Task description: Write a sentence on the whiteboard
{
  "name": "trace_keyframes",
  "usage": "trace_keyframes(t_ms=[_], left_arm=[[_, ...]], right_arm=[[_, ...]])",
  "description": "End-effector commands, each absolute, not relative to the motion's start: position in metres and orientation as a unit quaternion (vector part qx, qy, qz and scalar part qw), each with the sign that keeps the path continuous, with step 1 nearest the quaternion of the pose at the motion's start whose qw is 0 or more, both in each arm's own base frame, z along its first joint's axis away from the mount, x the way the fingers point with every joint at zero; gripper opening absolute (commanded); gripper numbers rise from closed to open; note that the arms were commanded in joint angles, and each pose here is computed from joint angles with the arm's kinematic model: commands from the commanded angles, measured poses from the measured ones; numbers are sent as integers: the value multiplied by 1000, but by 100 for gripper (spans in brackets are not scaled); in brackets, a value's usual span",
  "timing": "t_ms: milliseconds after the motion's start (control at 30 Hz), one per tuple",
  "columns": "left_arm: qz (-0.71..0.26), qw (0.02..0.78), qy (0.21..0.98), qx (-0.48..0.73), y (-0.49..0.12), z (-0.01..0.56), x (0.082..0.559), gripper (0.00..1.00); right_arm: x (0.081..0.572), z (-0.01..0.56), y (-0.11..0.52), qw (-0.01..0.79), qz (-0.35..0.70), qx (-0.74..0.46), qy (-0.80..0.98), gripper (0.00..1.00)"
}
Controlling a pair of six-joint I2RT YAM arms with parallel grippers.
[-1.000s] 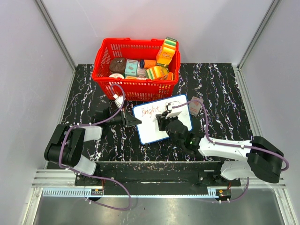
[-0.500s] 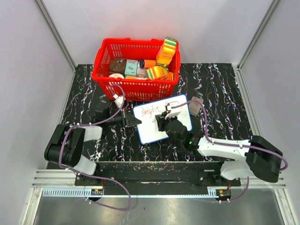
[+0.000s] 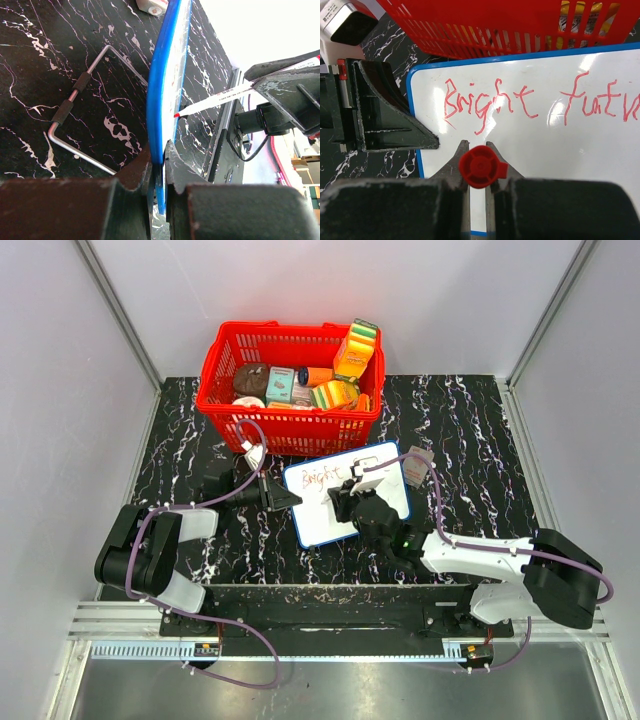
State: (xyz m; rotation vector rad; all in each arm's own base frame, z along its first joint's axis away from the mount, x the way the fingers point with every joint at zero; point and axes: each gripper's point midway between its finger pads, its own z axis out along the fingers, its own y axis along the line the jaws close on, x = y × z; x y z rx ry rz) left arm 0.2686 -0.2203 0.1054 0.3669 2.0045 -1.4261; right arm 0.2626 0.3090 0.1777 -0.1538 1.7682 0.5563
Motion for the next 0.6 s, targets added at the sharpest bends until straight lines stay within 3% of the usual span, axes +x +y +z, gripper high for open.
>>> trace_keyframes(t_ms=[0, 567], left_arm=[[-500, 361, 772, 152, -216, 97, 283, 0], [-499, 361, 773, 152, -217, 97, 283, 0]], right_arm=[[258, 177, 309, 591, 251, -62, 765, 0], [260, 176, 284, 603, 216, -30, 767, 0]])
